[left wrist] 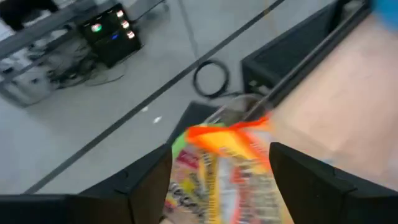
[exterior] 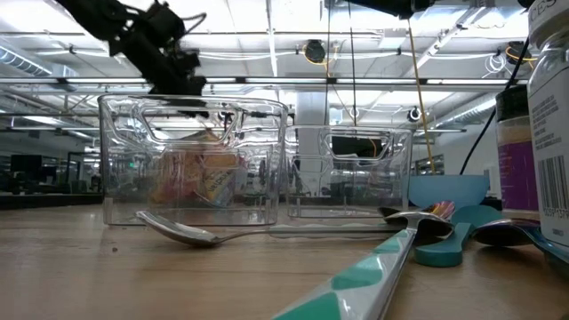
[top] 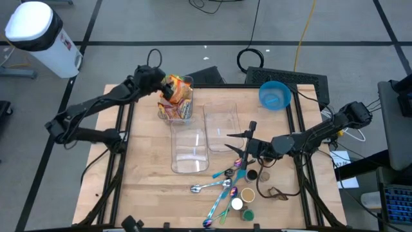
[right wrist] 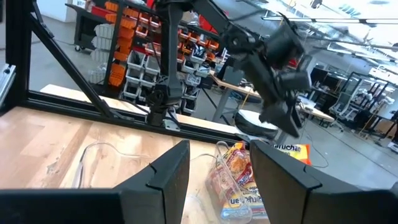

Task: Pick & Place Food Item
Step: Put the orange noodle pack into the top transparent bin, then adjust the transparent bins

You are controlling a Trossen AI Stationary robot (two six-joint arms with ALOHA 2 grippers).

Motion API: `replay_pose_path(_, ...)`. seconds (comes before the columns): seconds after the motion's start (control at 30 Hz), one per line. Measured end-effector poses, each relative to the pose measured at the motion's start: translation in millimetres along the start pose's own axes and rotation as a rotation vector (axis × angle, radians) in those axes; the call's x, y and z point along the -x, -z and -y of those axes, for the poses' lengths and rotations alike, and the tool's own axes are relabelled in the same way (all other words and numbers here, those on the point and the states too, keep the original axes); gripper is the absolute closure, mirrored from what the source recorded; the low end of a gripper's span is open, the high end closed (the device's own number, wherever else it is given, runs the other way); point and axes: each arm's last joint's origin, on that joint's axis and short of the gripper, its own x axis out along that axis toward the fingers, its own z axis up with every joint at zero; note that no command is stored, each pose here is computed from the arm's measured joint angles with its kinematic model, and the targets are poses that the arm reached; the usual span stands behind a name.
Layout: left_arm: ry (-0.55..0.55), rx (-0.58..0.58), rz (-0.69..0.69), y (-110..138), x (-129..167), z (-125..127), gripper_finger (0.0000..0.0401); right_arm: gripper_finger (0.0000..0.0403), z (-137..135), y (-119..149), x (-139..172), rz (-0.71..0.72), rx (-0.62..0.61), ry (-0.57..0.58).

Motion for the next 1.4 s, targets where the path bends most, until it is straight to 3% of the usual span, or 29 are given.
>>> replay_pose_path(0.23,0.302,0.096,-0.008,-0.9,36.3,22.4,0.012,0.0243,0.1,6.3,0.3,-0.063,-0.086,-0.012)
replay_pose_path(0.43,0.473,0.137,-0.071,3.2,52.5,41.7,0.0127,0.0243,30.2,21.9,2.6,-0.38,-0.263,0.095)
replay_pose_path(0.6,0.512,0.118,-0.123,7.7,55.1,52.1,0.0121,0.0243,55.7,47.2,11.2,-0.585,-0.374,0.306)
replay_pose_path(0.8,0.517,0.154,-0.129,7.0,57.4,58.3,0.0121,0.0243,74.1,80.9,17.8,-0.771,-0.47,0.457)
replay_pose_path(1.1,0.496,0.172,-0.014,-1.9,72.2,54.0,0.0121,0.0243,83.3,120.1,8.8,-0.906,-0.609,0.359)
replay_pose_path(1.4,0.497,0.169,-0.014,-1.9,72.0,54.0,0.0121,0.0243,77.4,132.0,-14.5,-0.845,-0.627,0.233)
